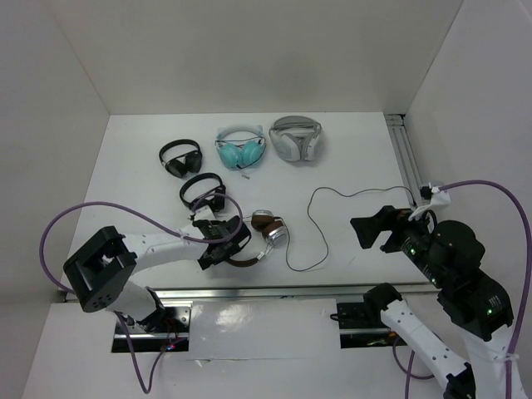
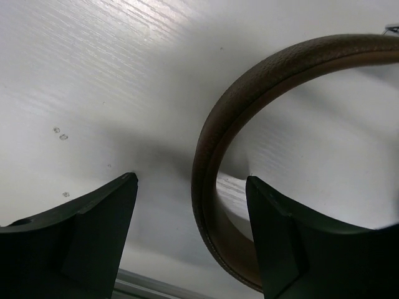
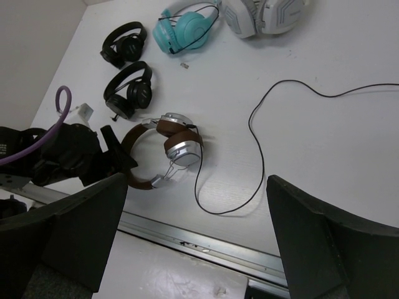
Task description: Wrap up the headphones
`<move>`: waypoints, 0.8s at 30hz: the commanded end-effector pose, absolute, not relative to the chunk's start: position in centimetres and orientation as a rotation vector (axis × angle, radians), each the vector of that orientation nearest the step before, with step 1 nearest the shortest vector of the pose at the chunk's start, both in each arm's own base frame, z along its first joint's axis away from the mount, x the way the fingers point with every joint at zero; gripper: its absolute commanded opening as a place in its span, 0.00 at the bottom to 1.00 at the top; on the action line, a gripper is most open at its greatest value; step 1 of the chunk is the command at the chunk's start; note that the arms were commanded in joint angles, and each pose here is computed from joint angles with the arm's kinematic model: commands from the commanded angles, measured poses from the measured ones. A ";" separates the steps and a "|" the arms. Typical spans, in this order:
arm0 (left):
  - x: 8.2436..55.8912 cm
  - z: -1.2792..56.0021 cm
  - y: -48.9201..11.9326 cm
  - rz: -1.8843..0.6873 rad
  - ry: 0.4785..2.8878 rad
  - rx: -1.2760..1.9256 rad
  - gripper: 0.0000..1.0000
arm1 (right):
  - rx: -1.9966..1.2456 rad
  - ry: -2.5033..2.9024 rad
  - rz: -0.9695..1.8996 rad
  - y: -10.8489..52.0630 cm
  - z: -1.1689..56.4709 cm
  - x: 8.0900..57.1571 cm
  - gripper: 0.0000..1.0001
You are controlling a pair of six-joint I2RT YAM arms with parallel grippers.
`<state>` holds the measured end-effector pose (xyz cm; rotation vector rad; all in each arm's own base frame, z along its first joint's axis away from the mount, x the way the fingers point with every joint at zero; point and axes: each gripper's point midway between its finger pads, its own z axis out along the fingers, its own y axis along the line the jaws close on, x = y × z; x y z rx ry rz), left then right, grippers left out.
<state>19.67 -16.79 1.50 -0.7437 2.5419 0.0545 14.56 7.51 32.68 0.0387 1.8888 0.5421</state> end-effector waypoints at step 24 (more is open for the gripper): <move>16.2 -2.4 -17.3 0.074 2.655 -0.867 0.00 | 0.001 1.784 0.598 8.0 34.8 14.3 1.00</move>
